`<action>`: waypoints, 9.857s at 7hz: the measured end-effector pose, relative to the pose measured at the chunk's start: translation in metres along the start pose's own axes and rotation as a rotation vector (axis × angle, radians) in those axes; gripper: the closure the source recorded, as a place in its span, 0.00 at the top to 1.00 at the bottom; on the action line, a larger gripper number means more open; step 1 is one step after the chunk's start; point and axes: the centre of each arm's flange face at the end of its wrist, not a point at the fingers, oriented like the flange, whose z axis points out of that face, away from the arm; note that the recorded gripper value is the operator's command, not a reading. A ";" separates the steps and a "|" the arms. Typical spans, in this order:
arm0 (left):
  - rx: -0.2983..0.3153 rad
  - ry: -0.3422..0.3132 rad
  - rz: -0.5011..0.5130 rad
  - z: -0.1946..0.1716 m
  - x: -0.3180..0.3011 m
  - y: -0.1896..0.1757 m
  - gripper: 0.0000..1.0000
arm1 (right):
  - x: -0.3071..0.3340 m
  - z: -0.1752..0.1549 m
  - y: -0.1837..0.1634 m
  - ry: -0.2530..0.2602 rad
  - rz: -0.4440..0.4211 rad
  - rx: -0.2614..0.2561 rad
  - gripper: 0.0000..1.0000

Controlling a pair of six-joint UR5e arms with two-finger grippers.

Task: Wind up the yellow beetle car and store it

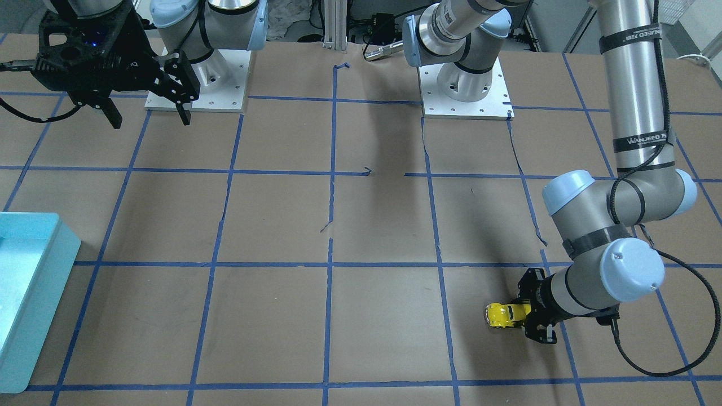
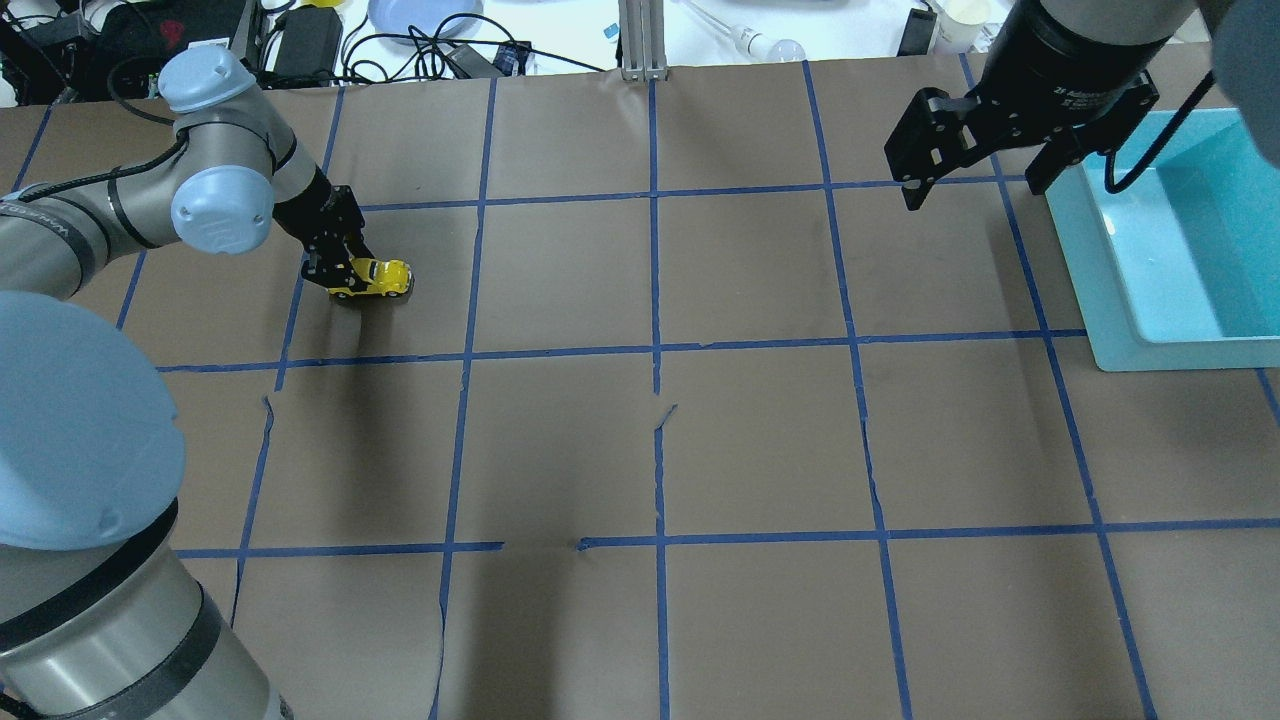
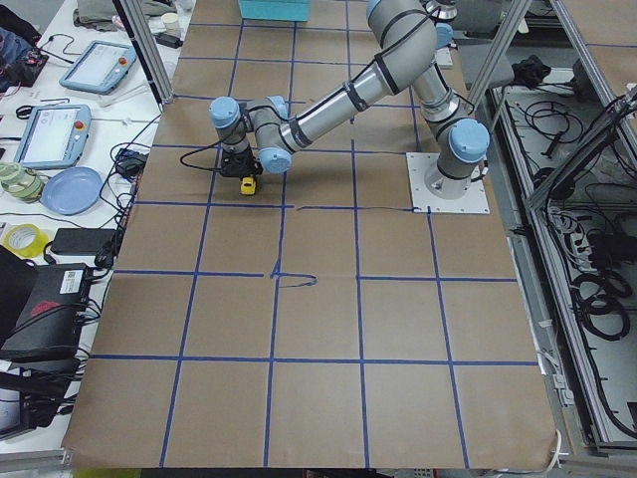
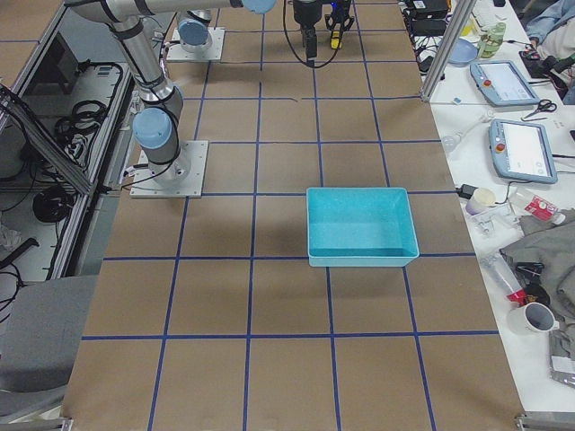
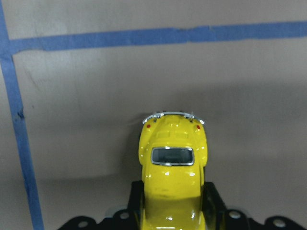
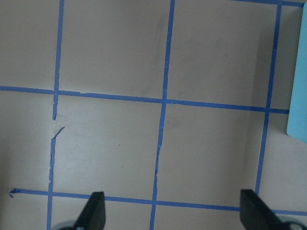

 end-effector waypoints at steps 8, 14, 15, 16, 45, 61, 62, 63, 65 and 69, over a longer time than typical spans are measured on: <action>-0.014 0.014 0.090 -0.007 -0.016 -0.102 1.00 | 0.000 0.000 0.000 0.000 0.002 0.002 1.00; 0.055 0.124 0.377 -0.095 -0.022 -0.055 1.00 | 0.000 -0.001 0.000 0.000 0.003 0.005 1.00; 0.081 0.144 0.527 -0.124 -0.029 -0.034 1.00 | 0.000 -0.001 0.000 0.000 0.003 0.005 1.00; 0.107 0.154 0.704 -0.158 -0.041 -0.008 1.00 | 0.000 -0.001 0.000 0.000 0.002 0.005 1.00; 0.125 -0.043 1.611 -0.297 -0.195 0.171 1.00 | 0.246 0.340 -0.092 -0.053 -1.448 -0.061 0.82; 0.129 -0.041 1.600 -0.297 -0.192 0.163 1.00 | 0.349 0.191 -0.082 0.016 -0.618 0.105 0.00; 0.128 -0.041 1.600 -0.296 -0.192 0.163 1.00 | 0.374 0.197 -0.073 0.004 -0.454 0.104 0.00; 0.124 -0.044 1.600 -0.294 -0.193 0.163 1.00 | 0.388 0.208 -0.071 -0.006 -0.306 0.092 0.00; 0.119 -0.048 1.602 -0.290 -0.195 0.164 1.00 | 0.410 0.241 -0.082 -0.015 -0.084 0.045 0.01; 0.120 -0.045 1.602 -0.290 -0.196 0.165 1.00 | 0.425 0.295 -0.091 0.005 0.221 -0.046 0.01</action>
